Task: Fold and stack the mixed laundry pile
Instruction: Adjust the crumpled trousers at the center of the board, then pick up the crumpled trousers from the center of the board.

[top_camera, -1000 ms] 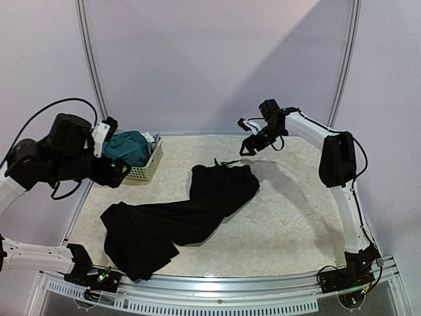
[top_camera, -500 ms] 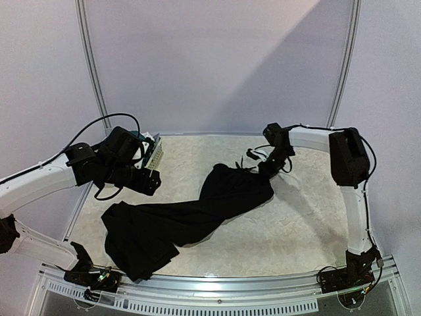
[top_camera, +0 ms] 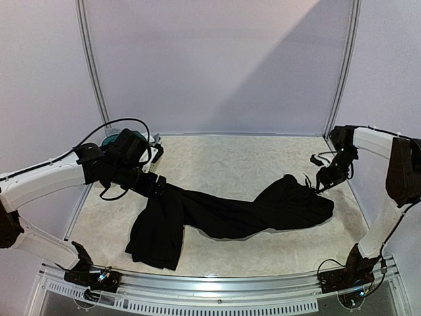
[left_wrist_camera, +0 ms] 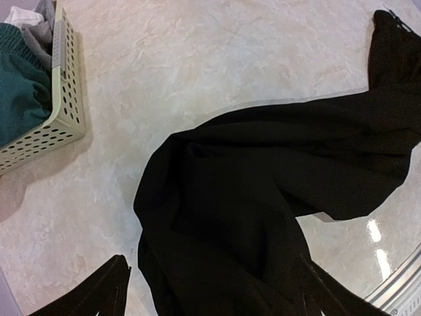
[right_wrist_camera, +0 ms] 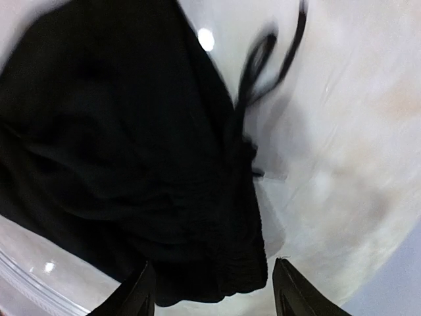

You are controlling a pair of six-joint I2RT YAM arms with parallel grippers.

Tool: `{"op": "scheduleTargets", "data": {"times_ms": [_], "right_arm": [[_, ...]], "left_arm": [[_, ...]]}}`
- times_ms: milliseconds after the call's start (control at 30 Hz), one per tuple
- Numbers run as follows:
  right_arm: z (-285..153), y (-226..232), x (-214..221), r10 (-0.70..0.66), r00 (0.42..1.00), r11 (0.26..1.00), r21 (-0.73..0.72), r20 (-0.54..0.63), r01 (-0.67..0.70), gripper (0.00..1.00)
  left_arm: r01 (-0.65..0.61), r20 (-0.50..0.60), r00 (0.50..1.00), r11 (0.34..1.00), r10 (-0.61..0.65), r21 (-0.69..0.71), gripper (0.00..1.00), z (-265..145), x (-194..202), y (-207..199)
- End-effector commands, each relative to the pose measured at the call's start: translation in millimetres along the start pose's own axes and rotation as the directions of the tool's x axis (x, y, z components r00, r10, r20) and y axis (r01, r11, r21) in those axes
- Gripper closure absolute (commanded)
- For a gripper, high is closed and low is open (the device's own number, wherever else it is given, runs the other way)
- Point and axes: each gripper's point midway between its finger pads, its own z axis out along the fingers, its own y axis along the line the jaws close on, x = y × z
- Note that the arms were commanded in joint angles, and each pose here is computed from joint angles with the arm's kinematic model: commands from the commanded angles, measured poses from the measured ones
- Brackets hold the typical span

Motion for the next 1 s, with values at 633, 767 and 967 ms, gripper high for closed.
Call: {"op": "scheduleTargets", "data": {"times_ms": [633,767,967], "right_arm": [[45,51,-140,-0.282,0.942,0.900,-0.290,0.181,0.325,0.29],[59,49,-148,-0.271,0.950,0.912,-0.273,0.157,0.305,0.34],[76,43,-147,-0.234,0.966,0.927,-0.275,0.106,0.255,0.44]], "left_arm": [[0.287,-0.270,0.931,0.950,-0.247,0.121,0.07,68,25,20],[0.272,-0.307,0.923,0.958,-0.233,0.090,0.17,79,36,24],[0.265,-0.342,0.915,0.959,-0.216,0.102,0.27,89,44,20]]}}
